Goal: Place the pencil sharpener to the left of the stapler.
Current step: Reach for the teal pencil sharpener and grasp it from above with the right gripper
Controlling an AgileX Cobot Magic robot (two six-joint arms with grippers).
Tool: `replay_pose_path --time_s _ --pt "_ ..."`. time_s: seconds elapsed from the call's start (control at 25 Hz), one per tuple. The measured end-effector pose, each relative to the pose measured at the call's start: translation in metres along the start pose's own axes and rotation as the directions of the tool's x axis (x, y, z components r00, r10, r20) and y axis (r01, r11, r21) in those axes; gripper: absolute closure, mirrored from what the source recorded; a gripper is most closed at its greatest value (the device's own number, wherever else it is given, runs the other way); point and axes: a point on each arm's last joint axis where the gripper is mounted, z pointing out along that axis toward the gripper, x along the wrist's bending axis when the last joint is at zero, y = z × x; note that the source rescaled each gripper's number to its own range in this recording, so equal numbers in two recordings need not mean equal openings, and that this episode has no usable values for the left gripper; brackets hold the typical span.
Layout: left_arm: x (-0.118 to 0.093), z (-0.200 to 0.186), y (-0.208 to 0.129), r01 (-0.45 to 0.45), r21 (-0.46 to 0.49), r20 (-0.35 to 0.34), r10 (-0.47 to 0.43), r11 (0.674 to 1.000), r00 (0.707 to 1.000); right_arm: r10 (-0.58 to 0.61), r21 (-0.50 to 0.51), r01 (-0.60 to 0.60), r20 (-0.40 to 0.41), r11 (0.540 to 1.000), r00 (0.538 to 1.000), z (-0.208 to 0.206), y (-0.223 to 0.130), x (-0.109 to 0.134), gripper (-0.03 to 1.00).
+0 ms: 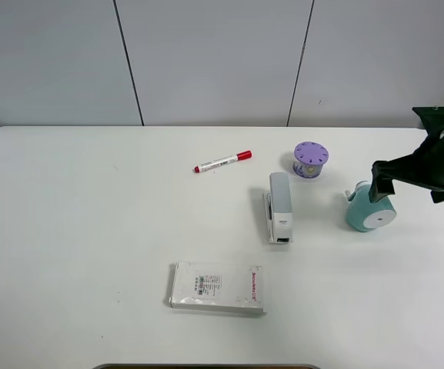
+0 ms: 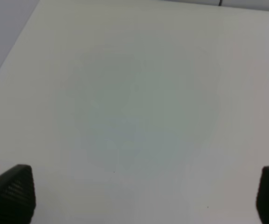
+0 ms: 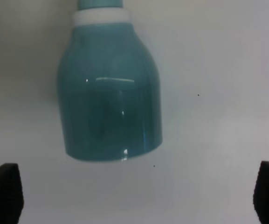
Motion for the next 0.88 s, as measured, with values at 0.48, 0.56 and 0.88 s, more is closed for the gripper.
replay_pose_path --time_s 0.48,0.56,0.88 --pt "0.000 0.000 0.000 0.000 0.000 0.000 0.000 1.000 1.000 0.001 0.014 -0.001 -0.003 1.000 1.000 0.051 0.010 0.000 -0.03" --pt "0.000 0.000 0.000 0.000 0.000 0.000 0.000 1.000 1.000 0.001 0.019 -0.001 -0.004 1.000 1.000 0.058 0.011 0.000 -0.03" --pt "0.000 0.000 0.000 0.000 0.000 0.000 0.000 1.000 1.000 0.000 0.032 0.000 -0.010 0.999 1.000 0.082 0.011 0.001 -0.03"
